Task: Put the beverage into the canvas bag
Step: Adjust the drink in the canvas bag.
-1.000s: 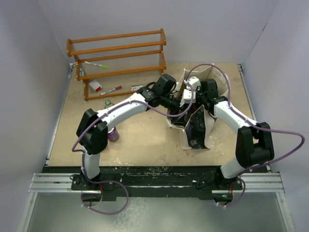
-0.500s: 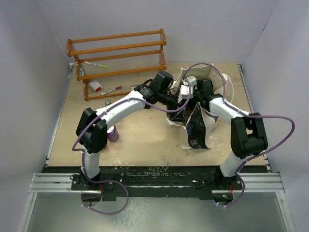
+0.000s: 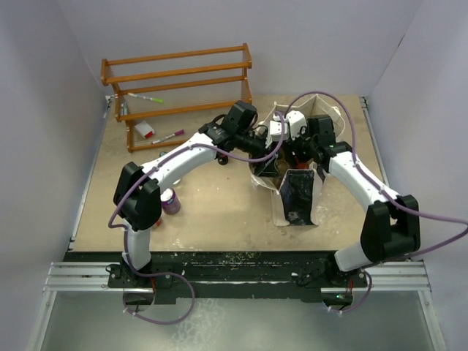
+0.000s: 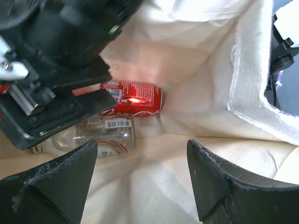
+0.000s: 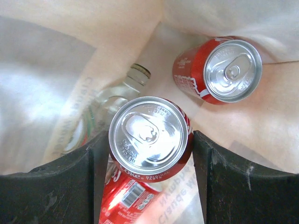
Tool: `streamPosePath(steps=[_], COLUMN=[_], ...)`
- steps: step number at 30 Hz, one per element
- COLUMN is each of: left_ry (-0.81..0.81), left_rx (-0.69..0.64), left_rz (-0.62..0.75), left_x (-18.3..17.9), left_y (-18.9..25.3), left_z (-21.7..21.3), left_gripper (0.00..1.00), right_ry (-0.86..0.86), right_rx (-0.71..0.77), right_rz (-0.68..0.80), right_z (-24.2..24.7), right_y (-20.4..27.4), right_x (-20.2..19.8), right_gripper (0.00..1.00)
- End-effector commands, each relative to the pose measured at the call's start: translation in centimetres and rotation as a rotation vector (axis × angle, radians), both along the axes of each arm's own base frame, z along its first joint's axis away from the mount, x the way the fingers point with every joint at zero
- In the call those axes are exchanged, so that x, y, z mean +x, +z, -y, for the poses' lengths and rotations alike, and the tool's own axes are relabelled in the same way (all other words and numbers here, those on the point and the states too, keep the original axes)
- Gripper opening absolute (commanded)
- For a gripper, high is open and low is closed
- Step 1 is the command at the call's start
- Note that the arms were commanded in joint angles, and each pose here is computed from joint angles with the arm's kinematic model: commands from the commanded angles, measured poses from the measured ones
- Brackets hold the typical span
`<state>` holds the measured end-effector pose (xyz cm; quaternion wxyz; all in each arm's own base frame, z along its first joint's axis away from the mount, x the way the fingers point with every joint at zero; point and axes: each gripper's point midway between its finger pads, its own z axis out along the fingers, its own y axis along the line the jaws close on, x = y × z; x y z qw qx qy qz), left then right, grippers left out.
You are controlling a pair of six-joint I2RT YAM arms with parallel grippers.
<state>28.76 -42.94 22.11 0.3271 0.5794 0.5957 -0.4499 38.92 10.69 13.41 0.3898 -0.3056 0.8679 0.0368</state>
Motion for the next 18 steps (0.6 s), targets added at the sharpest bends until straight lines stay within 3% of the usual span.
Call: streamPosePath(steps=[1,5,18], left_ry=[0.037,0.067,0.15], left_rx=[-0.085,-0.108,-0.181], left_rz=[0.065,0.06,0.044], left_x=[1.3,2.1,3.9], left_y=[4.7,5.9,9.1], left_z=[-0.4,-0.8,-1.7], left_gripper=[0.8,0.81,0.81], right_ry=[0.059,0.049,-0.019], right_rx=[0.144,0.164,0.235], right_rz=[0.123,0.179,0.318], right_z=[-2.5,-2.2,-1.6], right_y=[7.0,9.7,17.1], right_x=[-0.5,-0.9,-1.0], right_gripper=[0.05,0.0,0.0])
